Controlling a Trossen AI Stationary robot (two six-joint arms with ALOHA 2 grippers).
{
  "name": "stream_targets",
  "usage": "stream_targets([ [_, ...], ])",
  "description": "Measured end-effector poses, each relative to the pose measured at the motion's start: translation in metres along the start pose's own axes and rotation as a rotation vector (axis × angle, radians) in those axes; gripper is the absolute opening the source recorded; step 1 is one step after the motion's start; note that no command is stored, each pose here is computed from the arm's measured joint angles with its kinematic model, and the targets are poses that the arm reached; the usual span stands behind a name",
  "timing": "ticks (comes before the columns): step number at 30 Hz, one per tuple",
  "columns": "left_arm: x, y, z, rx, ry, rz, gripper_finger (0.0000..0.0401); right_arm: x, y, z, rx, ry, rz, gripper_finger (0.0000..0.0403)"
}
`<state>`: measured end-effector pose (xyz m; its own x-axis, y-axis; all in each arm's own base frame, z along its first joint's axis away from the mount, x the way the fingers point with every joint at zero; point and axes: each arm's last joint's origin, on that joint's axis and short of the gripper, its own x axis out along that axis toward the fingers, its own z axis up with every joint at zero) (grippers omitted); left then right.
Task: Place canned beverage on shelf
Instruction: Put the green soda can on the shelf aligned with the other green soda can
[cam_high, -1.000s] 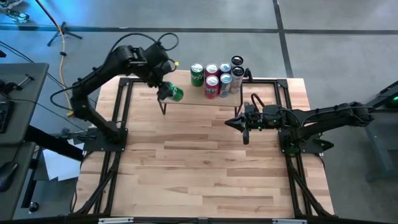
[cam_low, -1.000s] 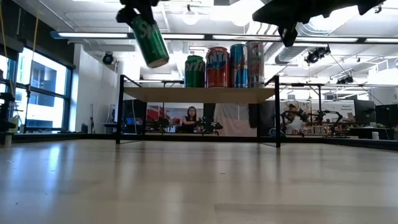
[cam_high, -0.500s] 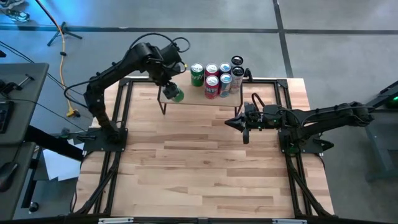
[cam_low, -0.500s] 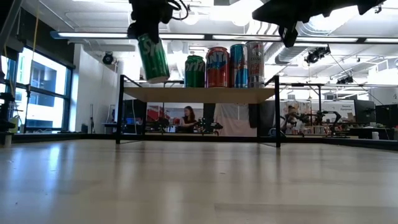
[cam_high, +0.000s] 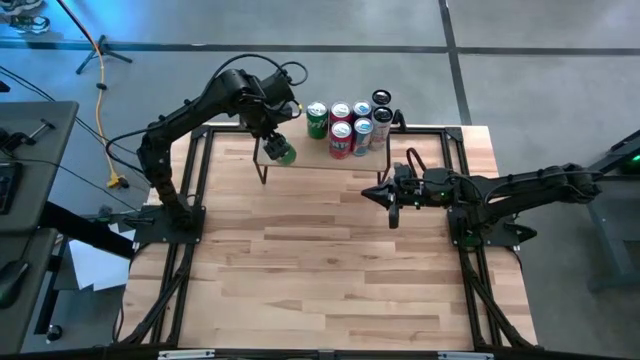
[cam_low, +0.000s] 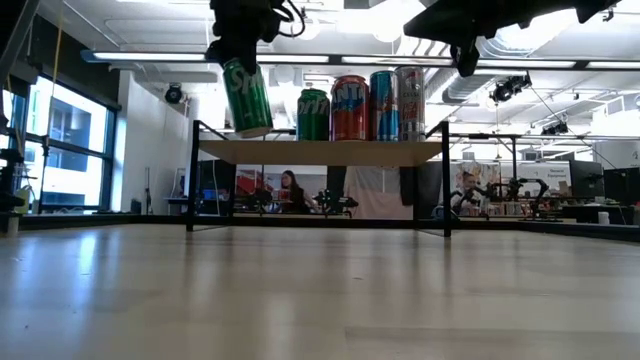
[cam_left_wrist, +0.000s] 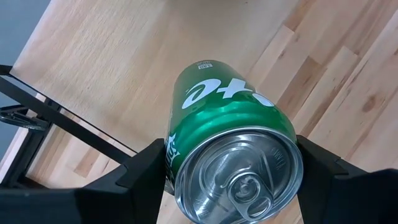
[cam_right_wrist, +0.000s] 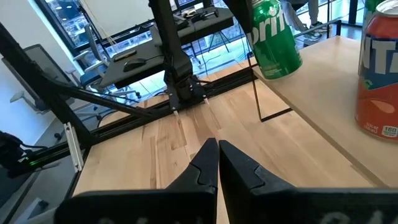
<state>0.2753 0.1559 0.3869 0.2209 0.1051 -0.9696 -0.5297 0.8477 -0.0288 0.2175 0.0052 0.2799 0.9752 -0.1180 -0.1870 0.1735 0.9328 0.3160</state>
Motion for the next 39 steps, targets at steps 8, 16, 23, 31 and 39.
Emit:
stream_targets([
  [8, -0.0005, 0.0000, -0.0003, -0.032, -0.001, 0.000, 0.0234, 0.0000, 0.0000, -0.0001, 0.000, 0.001, 0.000, 0.0000],
  [16, -0.0007, 0.0001, -0.0004, -0.048, -0.002, 0.001, 0.0242, 0.0000, 0.0000, -0.0001, 0.000, 0.001, 0.000, 0.0000],
  [23, -0.0007, 0.0001, -0.0004, -0.053, -0.002, 0.002, 0.0244, 0.0000, 0.0000, -0.0001, 0.008, 0.001, 0.000, 0.0000],
  [31, -0.0008, 0.0001, -0.0005, -0.053, -0.002, 0.003, 0.0244, 0.0000, 0.0000, -0.0001, 0.011, 0.001, 0.001, 0.0000],
  [39, -0.0007, 0.0001, -0.0005, -0.038, -0.002, 0.003, 0.0244, 0.0000, 0.0000, -0.0001, 0.011, 0.001, 0.001, 0.0000],
])
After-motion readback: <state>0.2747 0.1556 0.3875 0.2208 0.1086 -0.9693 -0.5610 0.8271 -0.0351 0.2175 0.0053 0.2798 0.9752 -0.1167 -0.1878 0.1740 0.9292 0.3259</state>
